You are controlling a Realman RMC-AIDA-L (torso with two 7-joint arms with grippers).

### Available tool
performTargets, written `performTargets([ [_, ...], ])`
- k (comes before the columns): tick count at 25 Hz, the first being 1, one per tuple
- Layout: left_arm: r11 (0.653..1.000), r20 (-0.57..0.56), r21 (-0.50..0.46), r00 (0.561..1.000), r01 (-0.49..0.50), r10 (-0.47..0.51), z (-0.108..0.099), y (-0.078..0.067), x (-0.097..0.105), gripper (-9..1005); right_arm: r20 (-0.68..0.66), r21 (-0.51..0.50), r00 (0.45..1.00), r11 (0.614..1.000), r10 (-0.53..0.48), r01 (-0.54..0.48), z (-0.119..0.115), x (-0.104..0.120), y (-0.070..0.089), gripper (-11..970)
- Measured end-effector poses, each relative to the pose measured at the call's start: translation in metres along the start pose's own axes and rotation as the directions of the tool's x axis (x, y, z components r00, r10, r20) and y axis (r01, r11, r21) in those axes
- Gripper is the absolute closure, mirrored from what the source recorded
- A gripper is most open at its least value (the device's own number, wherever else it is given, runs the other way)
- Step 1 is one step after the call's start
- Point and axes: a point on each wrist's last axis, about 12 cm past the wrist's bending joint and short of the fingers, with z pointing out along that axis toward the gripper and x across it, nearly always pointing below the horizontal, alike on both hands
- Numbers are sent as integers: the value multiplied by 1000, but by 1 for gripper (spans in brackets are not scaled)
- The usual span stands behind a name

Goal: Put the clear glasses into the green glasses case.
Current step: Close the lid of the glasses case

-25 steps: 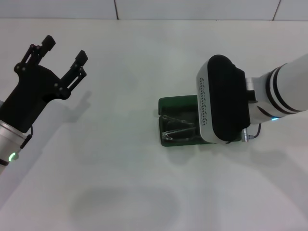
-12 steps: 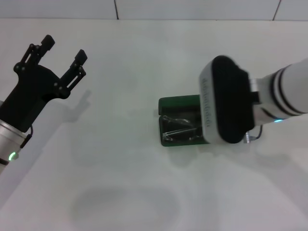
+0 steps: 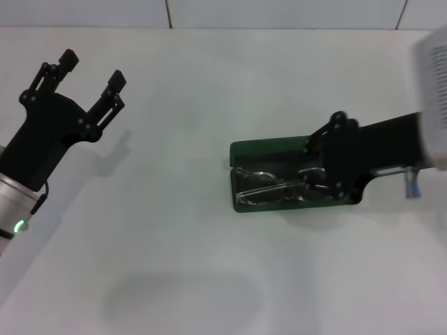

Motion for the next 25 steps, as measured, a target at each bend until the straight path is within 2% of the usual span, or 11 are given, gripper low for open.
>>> performTargets([
  [1,1000,0,-1,1000,-6,6,0,-1,0,202,0,0,1000,1000,0,0,0,0,0,751],
  [2,1000,-2,-2,1000,-13,13,0,-1,1,202,147,22,988,998,57,-60,-10,23,-5,751],
  [5,1000,2,-14,1000,-23,23,0,-2,1,202,259,30,961,993,99,-110,-18,43,-7,750],
  [6,999,7,-26,1000,-22,23,0,-1,1,202,259,30,961,993,99,-110,-18,43,-7,750],
  [7,999,10,-37,1000,-21,21,0,0,0,202,350,24,925,986,148,-166,-27,62,-9,750],
  [12,992,9,-121,1000,20,-19,-2,6,2,200,524,41,815,948,249,-316,-35,103,-7,749],
  [15,990,2,-133,998,57,-58,4,6,4,198,617,104,757,932,214,-348,-33,121,6,639],
  [18,989,-33,-56,990,136,-138,21,1,6,196,670,189,736,939,92,-289,-41,129,28,540],
  [20,981,-104,8,976,192,-190,37,-3,10,195,681,204,731,948,41,-244,-44,131,41,490],
  [22,971,-173,67,961,228,-213,52,-7,13,194,675,190,737,957,33,-218,-44,133,48,440],
  [25,951,-277,187,942,246,-189,76,-17,14,196,652,154,756,966,58,-207,-43,136,53,364],
])
